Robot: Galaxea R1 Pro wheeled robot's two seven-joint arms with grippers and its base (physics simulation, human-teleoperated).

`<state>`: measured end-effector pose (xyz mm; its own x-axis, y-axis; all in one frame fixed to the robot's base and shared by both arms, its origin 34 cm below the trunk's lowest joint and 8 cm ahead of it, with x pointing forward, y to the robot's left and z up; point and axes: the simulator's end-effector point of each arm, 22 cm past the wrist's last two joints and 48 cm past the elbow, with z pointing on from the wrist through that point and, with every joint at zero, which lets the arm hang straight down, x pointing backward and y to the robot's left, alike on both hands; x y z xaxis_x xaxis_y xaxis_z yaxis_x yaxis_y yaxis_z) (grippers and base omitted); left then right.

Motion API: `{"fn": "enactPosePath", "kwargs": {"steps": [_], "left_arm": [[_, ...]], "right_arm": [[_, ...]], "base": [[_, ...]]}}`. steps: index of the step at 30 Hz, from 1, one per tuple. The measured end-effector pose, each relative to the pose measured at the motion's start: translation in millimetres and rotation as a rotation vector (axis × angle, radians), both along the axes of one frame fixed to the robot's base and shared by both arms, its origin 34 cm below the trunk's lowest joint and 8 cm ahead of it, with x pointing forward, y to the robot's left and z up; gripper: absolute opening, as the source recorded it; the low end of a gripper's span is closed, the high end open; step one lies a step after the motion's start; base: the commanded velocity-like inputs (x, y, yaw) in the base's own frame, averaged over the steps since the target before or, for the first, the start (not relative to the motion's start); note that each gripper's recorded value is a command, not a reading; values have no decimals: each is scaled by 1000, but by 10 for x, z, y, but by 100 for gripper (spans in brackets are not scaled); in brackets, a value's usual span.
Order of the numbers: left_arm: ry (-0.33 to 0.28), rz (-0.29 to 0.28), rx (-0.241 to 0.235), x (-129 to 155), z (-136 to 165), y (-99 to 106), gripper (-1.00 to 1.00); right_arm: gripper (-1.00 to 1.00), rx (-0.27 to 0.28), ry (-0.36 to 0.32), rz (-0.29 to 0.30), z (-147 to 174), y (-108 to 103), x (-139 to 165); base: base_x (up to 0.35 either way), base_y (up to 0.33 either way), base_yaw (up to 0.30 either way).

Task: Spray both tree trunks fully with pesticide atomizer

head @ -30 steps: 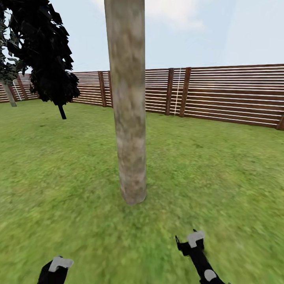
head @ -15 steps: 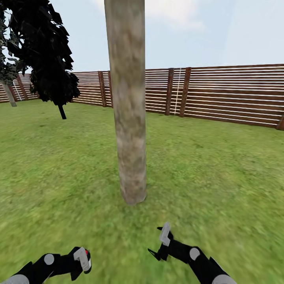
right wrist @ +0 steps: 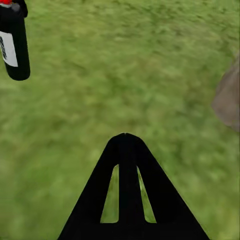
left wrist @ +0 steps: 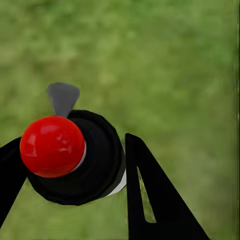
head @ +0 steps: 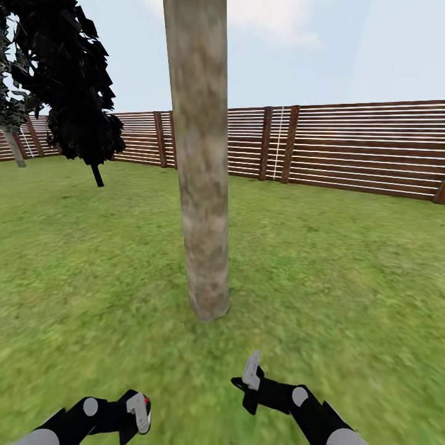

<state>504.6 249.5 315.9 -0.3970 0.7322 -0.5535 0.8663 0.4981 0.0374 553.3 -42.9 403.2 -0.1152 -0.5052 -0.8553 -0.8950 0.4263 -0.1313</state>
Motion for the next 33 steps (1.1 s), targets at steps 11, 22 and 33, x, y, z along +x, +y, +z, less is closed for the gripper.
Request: {"fn": "enactPosePath", "kwargs": {"steps": [11, 22, 33], "left_arm": [[-11, -79, -30, 112, 87, -778, -100], [-24, -161, -76, 155, 253, -1095, -100], [-45, -254, -64, 139, 313, -1342, -100]], "right_arm": [[-100, 58, 46, 117, 97, 460, -262], [-100, 34, 44, 141, 60, 462, -301], [-100, 28, 43, 146, 50, 460, -310]], "base": [[0, 0, 0], [0, 0, 0], [0, 0, 0]]}}
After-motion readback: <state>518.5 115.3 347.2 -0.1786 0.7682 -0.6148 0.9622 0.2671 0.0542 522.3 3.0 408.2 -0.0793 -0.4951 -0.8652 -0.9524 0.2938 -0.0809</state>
